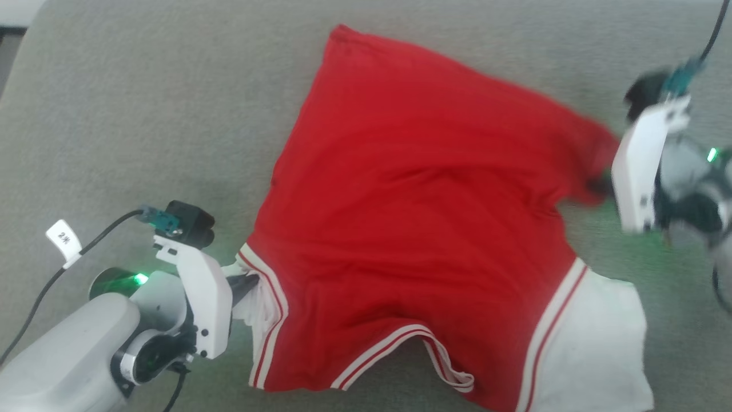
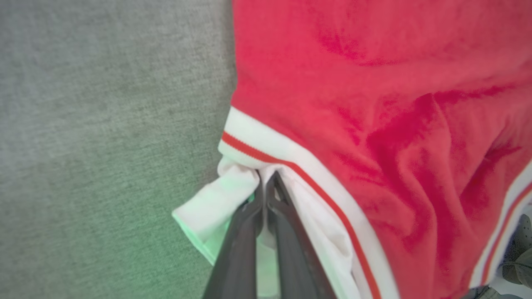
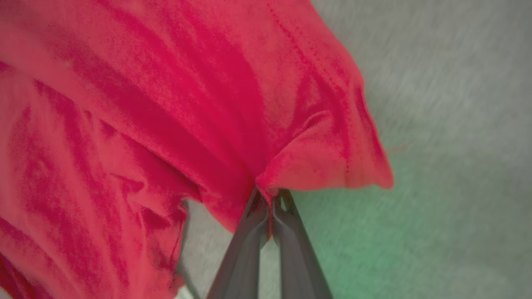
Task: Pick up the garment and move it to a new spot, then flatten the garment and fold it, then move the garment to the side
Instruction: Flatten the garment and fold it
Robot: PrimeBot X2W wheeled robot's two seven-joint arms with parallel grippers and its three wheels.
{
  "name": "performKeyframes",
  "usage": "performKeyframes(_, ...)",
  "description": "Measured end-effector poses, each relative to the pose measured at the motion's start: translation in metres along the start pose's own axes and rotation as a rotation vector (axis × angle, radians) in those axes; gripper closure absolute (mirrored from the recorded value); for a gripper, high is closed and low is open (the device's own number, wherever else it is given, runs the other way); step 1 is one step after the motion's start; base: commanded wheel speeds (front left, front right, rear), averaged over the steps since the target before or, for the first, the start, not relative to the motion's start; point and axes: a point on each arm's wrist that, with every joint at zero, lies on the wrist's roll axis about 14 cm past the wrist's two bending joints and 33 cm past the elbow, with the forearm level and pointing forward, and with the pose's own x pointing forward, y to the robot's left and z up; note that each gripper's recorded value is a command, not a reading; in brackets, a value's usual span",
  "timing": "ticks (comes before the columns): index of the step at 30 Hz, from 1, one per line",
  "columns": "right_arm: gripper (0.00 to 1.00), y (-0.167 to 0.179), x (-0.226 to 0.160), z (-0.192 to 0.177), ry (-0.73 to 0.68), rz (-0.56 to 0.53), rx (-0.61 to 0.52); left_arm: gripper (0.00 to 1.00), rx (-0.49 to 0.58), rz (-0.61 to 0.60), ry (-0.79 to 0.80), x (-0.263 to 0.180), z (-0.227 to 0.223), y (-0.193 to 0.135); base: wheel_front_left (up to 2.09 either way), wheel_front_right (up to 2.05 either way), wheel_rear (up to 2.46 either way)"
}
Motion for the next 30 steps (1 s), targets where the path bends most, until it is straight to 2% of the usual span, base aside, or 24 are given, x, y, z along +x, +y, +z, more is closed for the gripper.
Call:
performKeyframes(5, 1.00, 0.011, -0.019, -0.062, 0.090, 0.072, 0.040, 1.00, 0.023, -0.018, -0.006, 0.001, 0.007, -0.009, 0.00, 0.00, 0.00)
performKeyframes(6, 1.00, 0.011, -0.019, -0.062, 0.090, 0.072, 0.040, 1.00, 0.023, -0.018, -0.006, 0.001, 0.007, -0.009, 0.00, 0.00, 0.00)
performKeyframes(10, 1.00, 0.015, -0.030, -0.102, 0.131, 0.099, 0.092, 1.00, 0.036, -0.030, -0.004, 0.004, 0.011, -0.015, 0.00, 0.00, 0.00)
performKeyframes(15, 1.00, 0.015, -0.032, -0.120, 0.091, 0.085, 0.173, 1.00, 0.042, -0.044, 0.006, 0.009, 0.011, -0.019, 0.00, 0.00, 0.00)
performKeyframes(16, 0.20, 0.015, -0.031, -0.122, 0.079, 0.075, 0.183, 1.00, 0.043, -0.045, 0.007, 0.009, 0.011, -0.020, 0.00, 0.00, 0.00)
performKeyframes(17, 0.00, 0.015, -0.031, -0.123, 0.067, 0.064, 0.188, 1.00, 0.043, -0.047, 0.007, 0.009, 0.011, -0.020, 0.00, 0.00, 0.00)
performKeyframes(22, 0.00, 0.024, -0.037, -0.122, 0.021, 0.052, 0.199, 1.00, 0.049, -0.053, 0.007, 0.008, 0.012, -0.023, 0.00, 0.00, 0.00)
performKeyframes(26, 0.00, 0.018, -0.056, -0.115, -0.029, 0.004, 0.193, 1.00, 0.052, -0.055, 0.002, 0.005, 0.011, -0.026, 0.00, 0.00, 0.00)
performKeyframes(30, 0.00, 0.023, -0.079, -0.086, -0.141, -0.026, 0.148, 1.00, 0.047, -0.057, -0.012, 0.001, 0.011, -0.028, 0.00, 0.00, 0.00)
